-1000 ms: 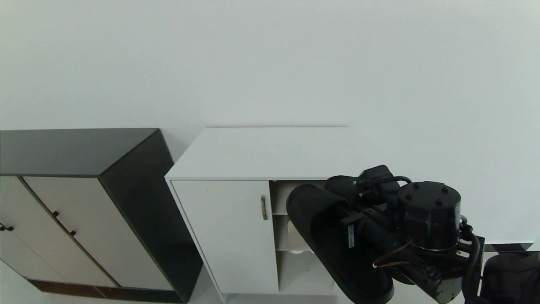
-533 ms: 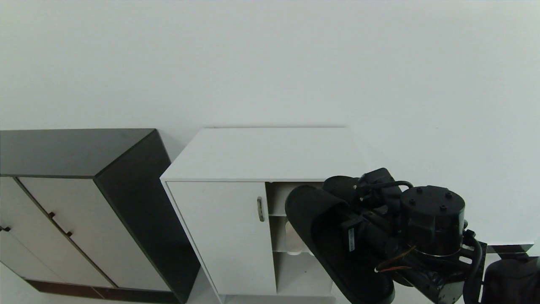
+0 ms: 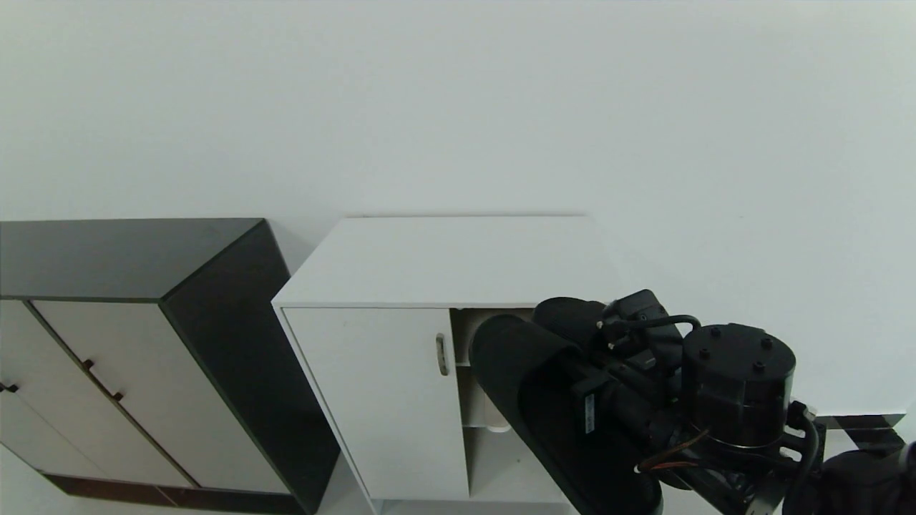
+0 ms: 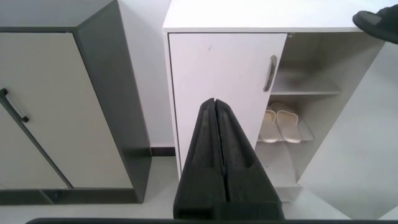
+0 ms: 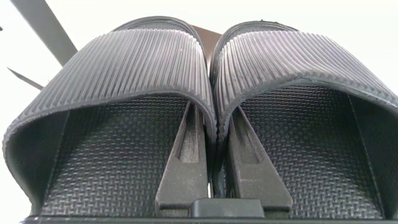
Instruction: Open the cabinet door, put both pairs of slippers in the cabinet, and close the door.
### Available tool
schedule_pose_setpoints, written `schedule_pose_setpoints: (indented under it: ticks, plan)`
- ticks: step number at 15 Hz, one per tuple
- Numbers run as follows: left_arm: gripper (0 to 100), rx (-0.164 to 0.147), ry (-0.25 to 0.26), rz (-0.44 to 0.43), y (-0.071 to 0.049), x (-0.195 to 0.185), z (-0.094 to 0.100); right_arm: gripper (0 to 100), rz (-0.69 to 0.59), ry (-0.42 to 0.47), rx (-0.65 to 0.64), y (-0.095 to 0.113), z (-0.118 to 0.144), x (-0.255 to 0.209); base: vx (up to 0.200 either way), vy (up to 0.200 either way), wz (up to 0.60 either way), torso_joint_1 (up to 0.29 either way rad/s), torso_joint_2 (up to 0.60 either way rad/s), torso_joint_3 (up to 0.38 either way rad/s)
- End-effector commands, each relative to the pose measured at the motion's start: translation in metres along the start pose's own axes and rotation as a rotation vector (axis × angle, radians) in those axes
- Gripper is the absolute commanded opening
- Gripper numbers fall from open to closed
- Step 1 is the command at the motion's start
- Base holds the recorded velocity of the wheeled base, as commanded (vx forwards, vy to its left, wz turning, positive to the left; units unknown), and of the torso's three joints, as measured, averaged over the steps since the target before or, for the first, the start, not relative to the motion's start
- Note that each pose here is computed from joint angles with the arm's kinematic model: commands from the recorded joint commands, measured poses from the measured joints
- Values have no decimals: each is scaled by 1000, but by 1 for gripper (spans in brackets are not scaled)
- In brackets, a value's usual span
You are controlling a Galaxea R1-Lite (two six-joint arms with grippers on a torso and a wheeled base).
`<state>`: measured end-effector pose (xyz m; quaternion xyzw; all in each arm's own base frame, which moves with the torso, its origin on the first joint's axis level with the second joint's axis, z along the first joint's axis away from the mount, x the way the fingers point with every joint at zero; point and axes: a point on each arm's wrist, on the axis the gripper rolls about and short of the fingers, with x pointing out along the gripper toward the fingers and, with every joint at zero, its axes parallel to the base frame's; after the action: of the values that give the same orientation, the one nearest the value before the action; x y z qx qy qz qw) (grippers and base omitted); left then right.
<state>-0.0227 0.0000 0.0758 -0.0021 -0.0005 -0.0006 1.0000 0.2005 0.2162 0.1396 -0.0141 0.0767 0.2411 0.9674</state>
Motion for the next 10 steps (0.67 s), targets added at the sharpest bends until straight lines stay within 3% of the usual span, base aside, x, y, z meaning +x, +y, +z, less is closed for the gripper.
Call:
schedule_pose_setpoints:
  ticks: [1, 4, 10]
  plan:
    - [0, 0, 0, 0, 0, 0, 0, 0, 5, 15, -7, 1, -5, 0, 0, 0, 0, 0, 0, 0]
    - [0, 0, 0, 0, 0, 0, 0, 0, 6, 28, -14, 2, -9, 1, 0, 0, 0, -131, 294, 168]
    - [0, 0, 0, 0, 0, 0, 0, 0, 11, 44, -21, 3, -13, 1, 0, 0, 0, -220, 539, 303]
